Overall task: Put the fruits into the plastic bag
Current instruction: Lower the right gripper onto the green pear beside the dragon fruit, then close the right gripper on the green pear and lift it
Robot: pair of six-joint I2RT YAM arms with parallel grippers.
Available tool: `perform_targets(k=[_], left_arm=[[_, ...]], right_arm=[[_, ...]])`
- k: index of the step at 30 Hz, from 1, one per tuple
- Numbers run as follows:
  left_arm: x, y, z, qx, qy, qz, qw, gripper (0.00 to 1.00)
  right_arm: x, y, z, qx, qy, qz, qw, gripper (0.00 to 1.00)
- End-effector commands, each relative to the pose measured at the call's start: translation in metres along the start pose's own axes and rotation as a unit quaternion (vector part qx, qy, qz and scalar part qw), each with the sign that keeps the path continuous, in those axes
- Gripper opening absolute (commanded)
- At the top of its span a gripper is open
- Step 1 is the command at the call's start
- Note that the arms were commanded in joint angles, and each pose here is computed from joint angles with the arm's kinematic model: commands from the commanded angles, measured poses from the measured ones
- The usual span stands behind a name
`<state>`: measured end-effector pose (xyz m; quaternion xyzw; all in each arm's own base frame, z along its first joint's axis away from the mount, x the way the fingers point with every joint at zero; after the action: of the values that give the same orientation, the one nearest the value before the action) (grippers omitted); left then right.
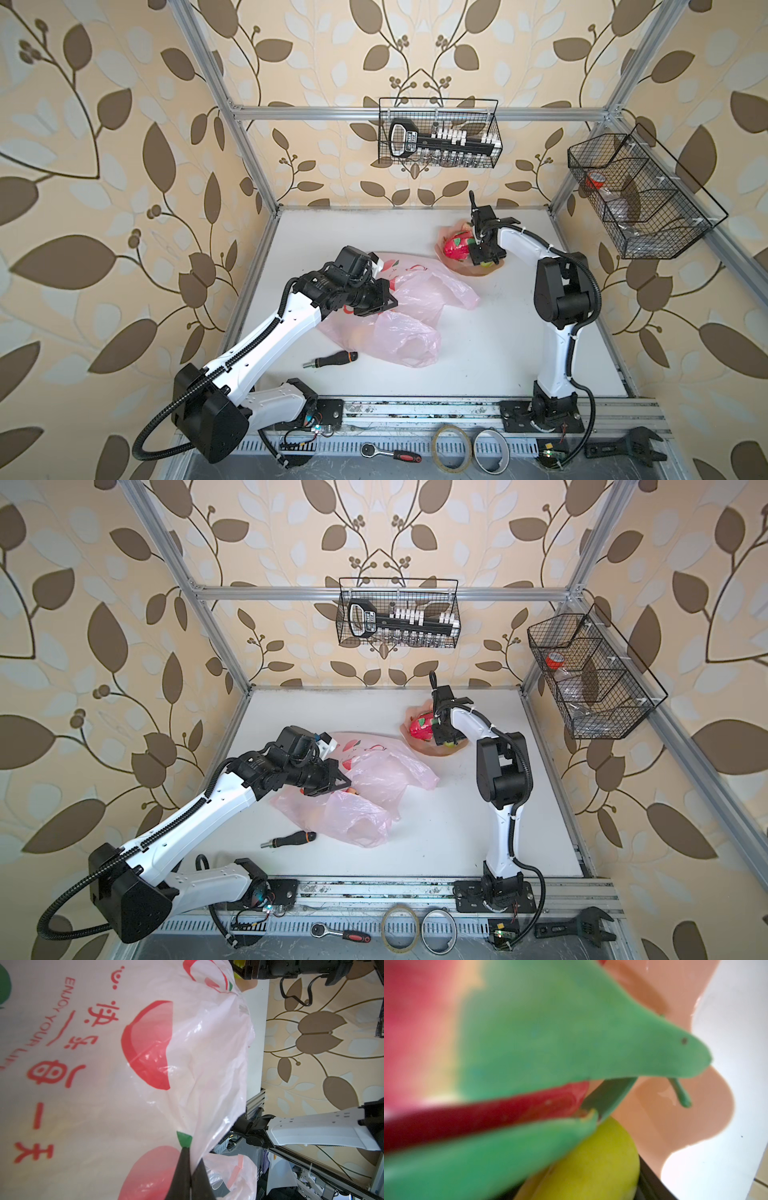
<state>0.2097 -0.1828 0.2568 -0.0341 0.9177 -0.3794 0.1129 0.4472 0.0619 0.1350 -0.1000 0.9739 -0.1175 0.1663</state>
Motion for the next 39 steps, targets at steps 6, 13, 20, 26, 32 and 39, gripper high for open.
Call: perform_targets(k=[6,13,20,26,32,39], left_arm=[[0.004,-0.004,-0.006,0.009,-0.008,0.016,1.0,0.0],[0.003,-0.005,-0.007,0.011,-0.008,0.017,1.0,0.0],[0.004,-0.005,-0.006,0.014,-0.007,0.018,1.0,0.0],[0.005,-0.004,-0.006,0.014,-0.006,0.018,1.0,0.0],[0.004,-0.006,-0.006,0.015,-0.006,0.019,1.0,0.0],[0.003,-0.006,-0.005,0.015,-0.005,0.019,1.0,0.0]], right_arm=[[-0.003,-0.011,-0.049,0.002,-0.065,0.022,0.998,0.51],[0.003,-0.017,-0.081,-0.017,-0.101,0.049,0.994,0.49],[0.012,-0.017,-0.111,-0.044,-0.139,0.069,0.987,0.49],[0.017,-0.017,-0.118,-0.052,-0.144,0.071,0.986,0.48],[0.027,-0.015,-0.123,-0.067,-0.143,0.079,0.984,0.48],[0.053,-0.01,-0.133,-0.113,-0.157,0.116,0.974,0.48]])
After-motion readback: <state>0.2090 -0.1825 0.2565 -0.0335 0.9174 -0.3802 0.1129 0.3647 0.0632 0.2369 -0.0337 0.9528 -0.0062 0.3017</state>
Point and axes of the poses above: each gripper's point midway between its finger pads, its own z axis out along the fingers, its own y axis along the line the jaws close on, x = y × z, the point moved 7 cm from there along -z, back along the fingers, and after that the axes turned 2 degrees about -z, right-handed, at the moved point
